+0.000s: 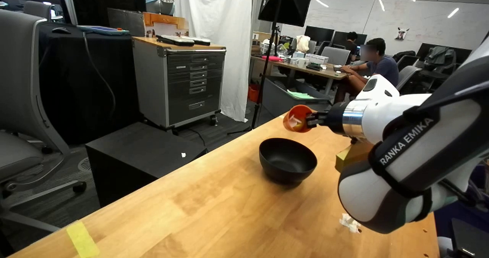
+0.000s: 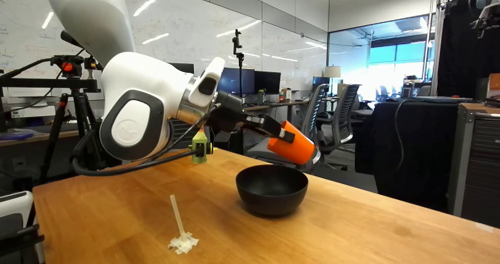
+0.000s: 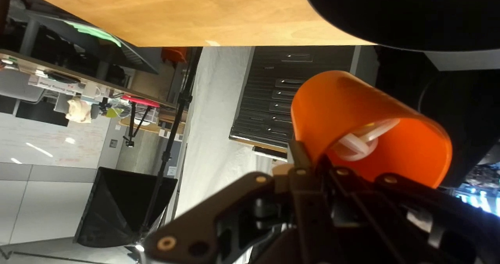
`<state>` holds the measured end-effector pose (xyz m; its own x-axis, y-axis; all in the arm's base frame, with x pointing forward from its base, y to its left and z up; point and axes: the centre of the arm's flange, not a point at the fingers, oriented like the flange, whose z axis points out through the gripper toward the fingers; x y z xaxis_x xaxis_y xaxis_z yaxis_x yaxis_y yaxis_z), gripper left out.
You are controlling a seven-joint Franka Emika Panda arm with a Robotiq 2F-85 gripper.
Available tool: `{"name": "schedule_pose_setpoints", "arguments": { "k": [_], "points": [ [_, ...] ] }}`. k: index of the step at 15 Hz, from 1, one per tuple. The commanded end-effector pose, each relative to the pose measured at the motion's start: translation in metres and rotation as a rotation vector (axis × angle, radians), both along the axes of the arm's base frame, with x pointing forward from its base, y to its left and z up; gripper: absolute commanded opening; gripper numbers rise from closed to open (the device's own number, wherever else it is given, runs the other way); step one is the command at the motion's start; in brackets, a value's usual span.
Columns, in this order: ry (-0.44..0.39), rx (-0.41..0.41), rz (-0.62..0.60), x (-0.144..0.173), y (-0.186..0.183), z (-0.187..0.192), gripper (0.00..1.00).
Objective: Pour the things in the orange cup into the bowl
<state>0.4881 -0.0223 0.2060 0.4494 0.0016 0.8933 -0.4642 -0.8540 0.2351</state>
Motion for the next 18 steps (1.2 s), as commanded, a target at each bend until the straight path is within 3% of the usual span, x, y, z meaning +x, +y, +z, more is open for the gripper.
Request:
{"name": "schedule_pose_setpoints", "arguments": {
  "k": [1, 18],
  "points": [
    [-0.034, -0.045, -0.001, 0.004, -0.002, 0.004, 0.03],
    [-0.103, -0.138, 0.019, 0.013, -0.003, -0.004, 0.04]
  ]
}}
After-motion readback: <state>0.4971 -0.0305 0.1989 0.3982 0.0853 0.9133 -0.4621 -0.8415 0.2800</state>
